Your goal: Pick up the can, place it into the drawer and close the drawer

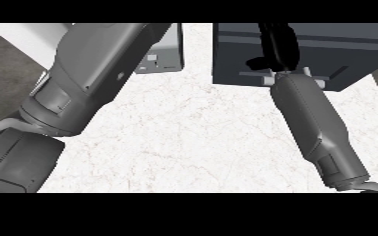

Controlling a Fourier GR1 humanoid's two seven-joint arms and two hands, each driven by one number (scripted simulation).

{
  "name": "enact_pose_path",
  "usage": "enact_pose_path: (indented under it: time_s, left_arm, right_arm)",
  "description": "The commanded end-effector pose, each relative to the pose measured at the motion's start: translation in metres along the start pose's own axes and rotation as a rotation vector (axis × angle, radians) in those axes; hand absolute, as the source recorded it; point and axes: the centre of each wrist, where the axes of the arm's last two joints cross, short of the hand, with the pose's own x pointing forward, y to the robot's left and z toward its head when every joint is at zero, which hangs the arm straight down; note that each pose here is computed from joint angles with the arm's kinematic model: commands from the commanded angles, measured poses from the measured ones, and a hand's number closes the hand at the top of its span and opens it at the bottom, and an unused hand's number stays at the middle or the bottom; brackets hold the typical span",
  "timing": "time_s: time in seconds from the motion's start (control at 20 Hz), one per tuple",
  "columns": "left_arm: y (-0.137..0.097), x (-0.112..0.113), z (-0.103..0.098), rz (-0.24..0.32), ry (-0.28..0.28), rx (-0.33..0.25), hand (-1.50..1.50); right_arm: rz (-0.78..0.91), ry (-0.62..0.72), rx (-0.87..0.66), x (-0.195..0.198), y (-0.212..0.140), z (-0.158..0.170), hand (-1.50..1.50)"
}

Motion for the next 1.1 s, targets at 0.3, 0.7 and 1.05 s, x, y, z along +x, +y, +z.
enact_pose_path:
  time_s: [0.3, 0.7, 1.05]
  left_arm:
    - [0.027, -0.02, 0.006, -0.002, 0.01, -0.02, -1.5]
    - [0.05, -0.025, 0.011, -0.007, 0.01, -0.034, -1.5]
    - [0.062, -0.023, 0.017, 0.017, 0.023, -0.048, -1.5]
  right_arm:
    - [0.055, 0.012, -0.082, 0.007, -0.028, -0.056, -1.5]
    - [0.002, 0.013, -0.116, 0.017, -0.029, -0.065, -1.5]
    - [-0.182, -0.018, -0.15, 0.04, -0.039, -0.079, -1.5]
